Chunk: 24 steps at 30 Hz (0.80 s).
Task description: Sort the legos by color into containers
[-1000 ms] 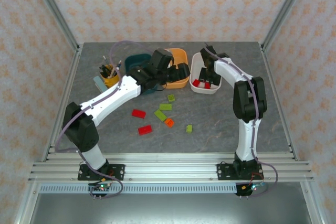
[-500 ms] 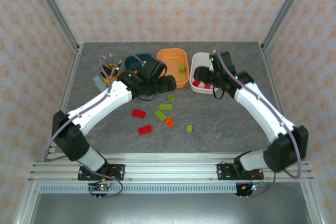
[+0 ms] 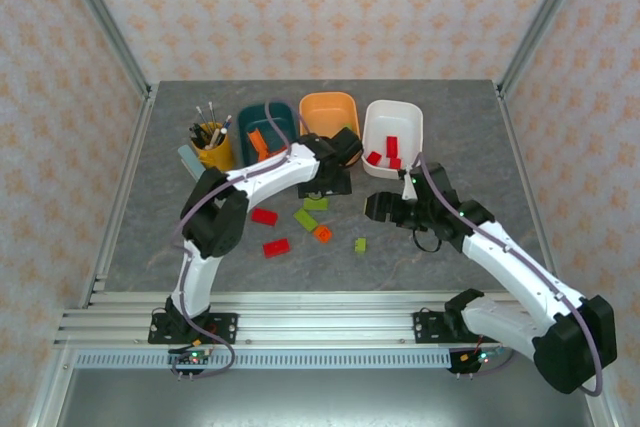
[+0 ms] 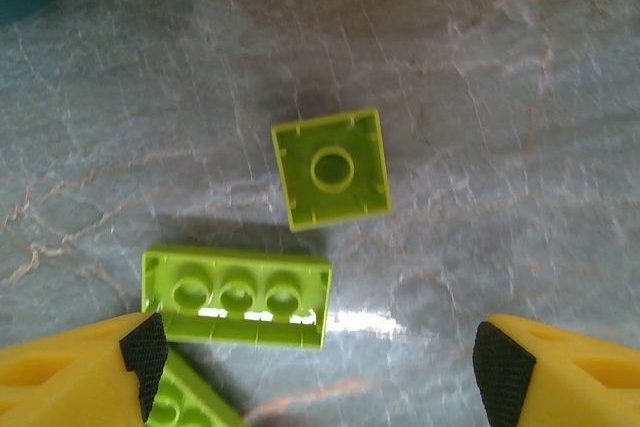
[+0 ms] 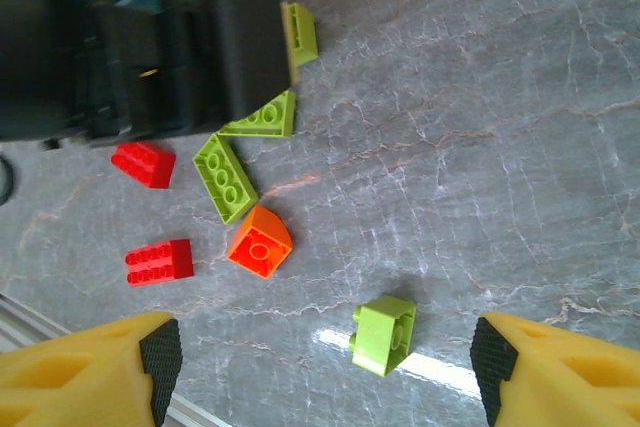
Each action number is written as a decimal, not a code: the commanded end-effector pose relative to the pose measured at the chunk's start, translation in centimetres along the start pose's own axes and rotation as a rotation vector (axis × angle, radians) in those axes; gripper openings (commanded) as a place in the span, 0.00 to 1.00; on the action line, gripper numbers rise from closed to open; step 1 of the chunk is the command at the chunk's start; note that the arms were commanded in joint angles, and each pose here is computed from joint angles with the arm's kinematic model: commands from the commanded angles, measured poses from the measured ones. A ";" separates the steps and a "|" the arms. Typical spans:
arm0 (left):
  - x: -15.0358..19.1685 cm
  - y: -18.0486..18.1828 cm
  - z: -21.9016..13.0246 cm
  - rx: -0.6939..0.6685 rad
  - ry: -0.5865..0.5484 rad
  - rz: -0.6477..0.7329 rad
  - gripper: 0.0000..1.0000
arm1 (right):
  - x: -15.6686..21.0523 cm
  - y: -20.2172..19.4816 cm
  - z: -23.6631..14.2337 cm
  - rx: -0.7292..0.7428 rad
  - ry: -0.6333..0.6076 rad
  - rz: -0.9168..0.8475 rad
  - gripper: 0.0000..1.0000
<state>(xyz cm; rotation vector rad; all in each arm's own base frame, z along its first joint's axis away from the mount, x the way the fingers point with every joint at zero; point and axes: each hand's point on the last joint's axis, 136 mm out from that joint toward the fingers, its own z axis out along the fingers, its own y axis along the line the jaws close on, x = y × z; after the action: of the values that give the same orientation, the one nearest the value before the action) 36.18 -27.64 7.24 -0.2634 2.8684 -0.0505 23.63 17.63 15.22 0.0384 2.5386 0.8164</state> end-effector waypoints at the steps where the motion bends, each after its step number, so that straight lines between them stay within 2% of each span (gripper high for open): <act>1: -1.2 0.7 -0.1 -0.083 -0.036 -0.034 0.83 | -0.5 0.9 -0.6 -0.030 -0.029 -0.002 0.78; 5: -1.9 0.4 1.1 -0.118 -0.057 -0.030 0.80 | -0.7 0.8 -0.9 -0.022 -0.037 -0.003 0.78; 12: -2.1 1.1 3.0 -0.187 -0.058 -0.034 0.66 | -0.6 0.9 -1.3 -0.020 -0.038 0.003 0.78; 16: -2.6 1.0 4.0 -0.164 -0.067 -0.044 0.61 | -0.5 0.9 -1.4 -0.019 -0.037 0.005 0.78; 24: -3.0 0.8 5.0 -0.157 -0.069 -0.001 0.44 | -0.6 1.0 -1.6 -0.021 -0.040 0.011 0.77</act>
<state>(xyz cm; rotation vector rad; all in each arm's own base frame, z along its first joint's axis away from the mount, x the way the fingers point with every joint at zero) 39.54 -26.99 3.72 -0.3161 2.8330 0.1302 23.26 17.42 15.91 0.0533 2.5215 0.8285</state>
